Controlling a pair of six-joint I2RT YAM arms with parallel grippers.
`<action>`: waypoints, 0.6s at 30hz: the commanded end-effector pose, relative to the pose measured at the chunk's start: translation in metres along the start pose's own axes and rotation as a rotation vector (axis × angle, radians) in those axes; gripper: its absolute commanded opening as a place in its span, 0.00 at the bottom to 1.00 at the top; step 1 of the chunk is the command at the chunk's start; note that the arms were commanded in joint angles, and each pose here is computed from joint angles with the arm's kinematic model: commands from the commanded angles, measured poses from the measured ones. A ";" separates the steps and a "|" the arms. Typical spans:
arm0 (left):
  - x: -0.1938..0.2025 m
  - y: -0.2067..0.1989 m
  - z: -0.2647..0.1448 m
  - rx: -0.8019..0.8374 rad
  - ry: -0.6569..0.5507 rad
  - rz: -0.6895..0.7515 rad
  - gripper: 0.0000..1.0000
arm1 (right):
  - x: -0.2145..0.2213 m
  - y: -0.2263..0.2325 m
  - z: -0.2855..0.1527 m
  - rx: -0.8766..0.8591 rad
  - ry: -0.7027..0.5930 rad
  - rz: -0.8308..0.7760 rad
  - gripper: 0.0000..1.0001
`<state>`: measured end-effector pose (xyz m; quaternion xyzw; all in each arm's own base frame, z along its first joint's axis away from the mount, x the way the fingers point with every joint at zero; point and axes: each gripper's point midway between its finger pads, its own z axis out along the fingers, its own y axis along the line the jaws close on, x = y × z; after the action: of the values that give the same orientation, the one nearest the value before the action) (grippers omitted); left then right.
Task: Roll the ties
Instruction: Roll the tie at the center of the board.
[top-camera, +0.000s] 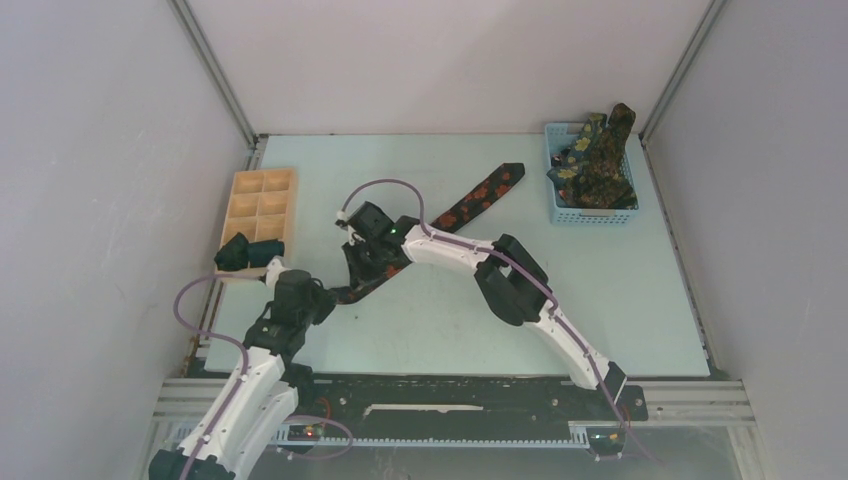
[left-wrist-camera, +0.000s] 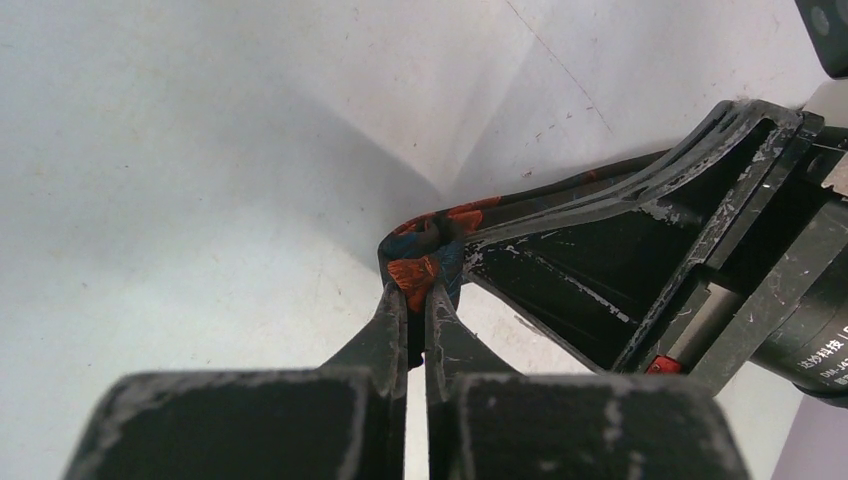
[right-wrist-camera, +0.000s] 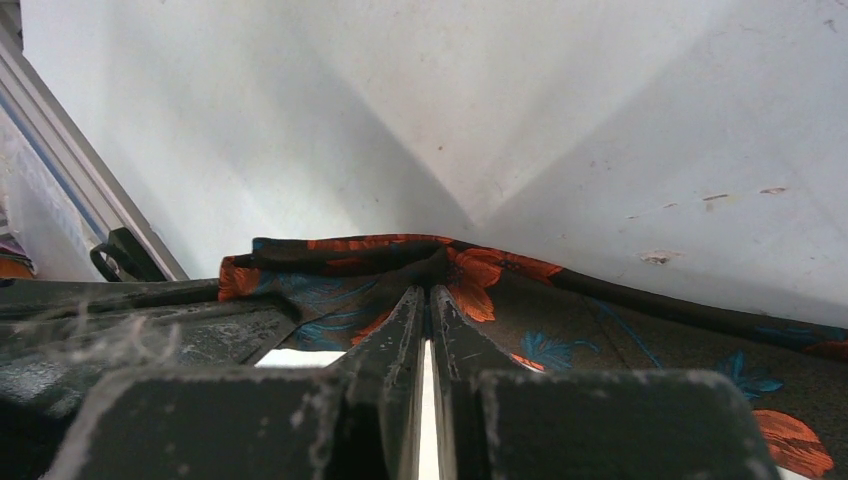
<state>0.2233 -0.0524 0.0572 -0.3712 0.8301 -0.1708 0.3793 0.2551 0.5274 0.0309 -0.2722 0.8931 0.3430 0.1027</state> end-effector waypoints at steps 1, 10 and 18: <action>-0.013 -0.023 -0.008 0.069 -0.020 -0.009 0.00 | -0.008 0.025 0.002 -0.052 -0.020 -0.035 0.08; -0.013 -0.030 -0.011 0.094 -0.003 -0.020 0.00 | -0.003 0.040 0.009 -0.085 -0.007 -0.047 0.07; -0.015 -0.032 -0.016 0.089 0.000 -0.013 0.00 | -0.002 0.058 0.013 -0.155 -0.003 -0.036 0.07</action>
<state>0.2224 -0.0593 0.0657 -0.3647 0.8337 -0.1869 0.3702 0.2343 0.5486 0.0326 -0.2879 0.8815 0.3636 0.0886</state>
